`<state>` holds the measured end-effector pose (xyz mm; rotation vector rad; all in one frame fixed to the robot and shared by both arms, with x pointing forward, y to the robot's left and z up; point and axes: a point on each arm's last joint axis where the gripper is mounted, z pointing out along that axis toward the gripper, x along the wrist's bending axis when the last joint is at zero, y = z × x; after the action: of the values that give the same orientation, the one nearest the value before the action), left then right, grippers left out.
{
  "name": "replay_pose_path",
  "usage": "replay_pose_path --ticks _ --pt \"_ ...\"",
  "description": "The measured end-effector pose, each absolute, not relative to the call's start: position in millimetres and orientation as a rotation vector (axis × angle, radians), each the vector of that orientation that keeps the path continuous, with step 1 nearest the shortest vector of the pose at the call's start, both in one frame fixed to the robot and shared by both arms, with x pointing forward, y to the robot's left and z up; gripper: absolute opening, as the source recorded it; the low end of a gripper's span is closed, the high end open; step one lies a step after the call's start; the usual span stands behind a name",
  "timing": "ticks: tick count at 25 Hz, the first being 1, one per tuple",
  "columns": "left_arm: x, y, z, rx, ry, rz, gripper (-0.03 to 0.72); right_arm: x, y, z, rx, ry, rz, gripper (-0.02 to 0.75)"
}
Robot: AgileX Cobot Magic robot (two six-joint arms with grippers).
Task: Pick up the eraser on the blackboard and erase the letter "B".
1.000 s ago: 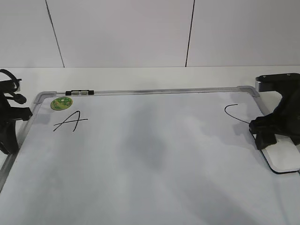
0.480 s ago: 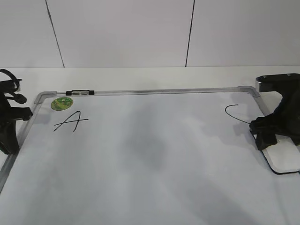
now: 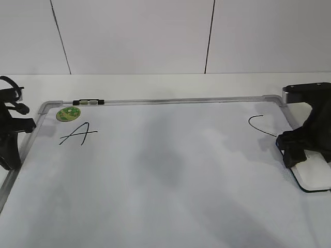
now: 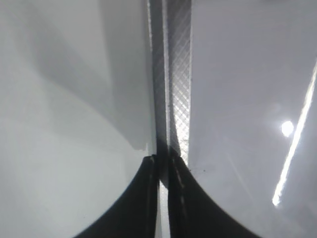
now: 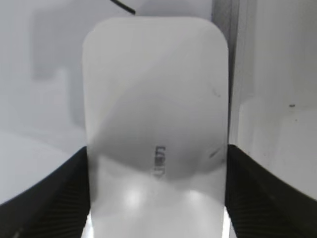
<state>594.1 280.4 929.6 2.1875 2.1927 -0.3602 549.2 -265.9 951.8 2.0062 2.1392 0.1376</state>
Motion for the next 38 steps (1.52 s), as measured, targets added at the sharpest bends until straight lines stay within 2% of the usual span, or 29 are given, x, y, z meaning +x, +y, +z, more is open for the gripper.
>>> replay_pose_path --ticks 4,15,19,26,38 --pt "594 280 930 2.187 2.193 -0.36 0.013 548 -266 952 2.009 2.146 0.116 0.641" --pt "594 280 930 2.186 2.193 -0.364 0.013 556 -267 977 2.05 2.149 0.024 0.645" --pt "594 280 930 2.186 2.193 -0.364 0.013 559 -267 992 2.075 2.15 -0.027 0.622" --pt "594 280 930 2.185 2.193 -0.362 0.013 569 -265 1022 2.107 2.13 -0.01 0.533" --pt "595 280 929 2.179 2.19 -0.35 0.018 585 -260 1068 2.079 2.086 0.163 0.519"
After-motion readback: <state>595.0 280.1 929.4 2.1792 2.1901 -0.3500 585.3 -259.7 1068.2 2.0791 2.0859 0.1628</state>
